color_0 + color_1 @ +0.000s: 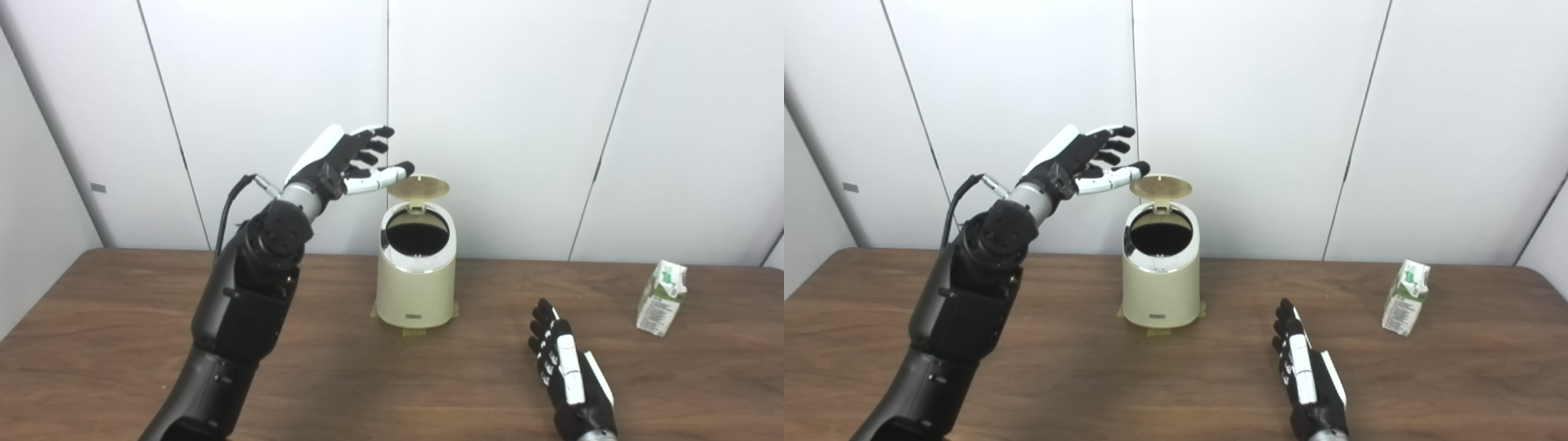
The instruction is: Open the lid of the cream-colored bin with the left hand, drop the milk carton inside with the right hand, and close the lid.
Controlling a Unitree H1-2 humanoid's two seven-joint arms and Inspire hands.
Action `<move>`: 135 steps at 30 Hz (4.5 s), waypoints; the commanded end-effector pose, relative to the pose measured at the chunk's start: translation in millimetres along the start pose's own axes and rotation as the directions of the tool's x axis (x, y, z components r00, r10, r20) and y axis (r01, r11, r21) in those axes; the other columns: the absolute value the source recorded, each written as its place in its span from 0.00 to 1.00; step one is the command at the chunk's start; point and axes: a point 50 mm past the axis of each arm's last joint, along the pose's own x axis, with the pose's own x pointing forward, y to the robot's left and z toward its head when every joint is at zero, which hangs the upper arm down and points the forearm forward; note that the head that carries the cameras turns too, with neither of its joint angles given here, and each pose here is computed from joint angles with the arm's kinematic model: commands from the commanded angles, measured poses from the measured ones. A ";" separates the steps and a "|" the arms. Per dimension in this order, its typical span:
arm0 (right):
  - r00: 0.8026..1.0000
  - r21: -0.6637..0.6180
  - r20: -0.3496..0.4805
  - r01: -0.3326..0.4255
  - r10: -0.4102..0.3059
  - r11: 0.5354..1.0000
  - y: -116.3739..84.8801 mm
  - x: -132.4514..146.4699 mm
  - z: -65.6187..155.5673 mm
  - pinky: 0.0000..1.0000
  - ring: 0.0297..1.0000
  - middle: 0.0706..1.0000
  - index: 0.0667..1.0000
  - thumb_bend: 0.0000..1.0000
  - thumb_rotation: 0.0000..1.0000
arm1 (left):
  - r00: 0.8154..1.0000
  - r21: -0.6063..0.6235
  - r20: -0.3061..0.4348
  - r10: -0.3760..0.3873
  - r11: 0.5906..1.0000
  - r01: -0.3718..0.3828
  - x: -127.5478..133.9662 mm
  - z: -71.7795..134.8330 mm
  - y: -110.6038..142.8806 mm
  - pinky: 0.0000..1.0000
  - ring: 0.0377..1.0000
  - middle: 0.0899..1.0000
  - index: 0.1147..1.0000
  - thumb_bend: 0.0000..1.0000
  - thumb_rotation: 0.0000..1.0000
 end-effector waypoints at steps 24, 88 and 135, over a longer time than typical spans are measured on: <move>0.991 -0.045 0.095 0.093 -0.089 0.995 -28.1 9.0 41.3 0.97 0.99 0.99 1.00 0.65 0.73 | 0.960 -0.604 -0.097 0.264 0.751 -0.268 -166.4 -93.9 -91.2 1.00 1.00 0.99 1.00 0.50 1.00; 0.964 -0.957 0.176 0.215 -0.201 0.193 -178.1 47.3 187.4 0.73 0.85 0.86 0.84 0.94 0.12 | 0.989 -0.639 -0.093 0.111 0.755 -0.145 -198.7 -120.6 -85.7 1.00 1.00 1.00 1.00 0.38 1.00; 0.959 -0.978 0.036 0.092 -0.280 0.188 -191.8 117.5 158.5 0.67 0.74 0.76 0.75 0.89 0.09 | 0.995 -0.612 -0.086 0.050 0.785 -0.092 -209.5 -106.6 -87.7 1.00 1.00 1.00 1.00 0.26 0.80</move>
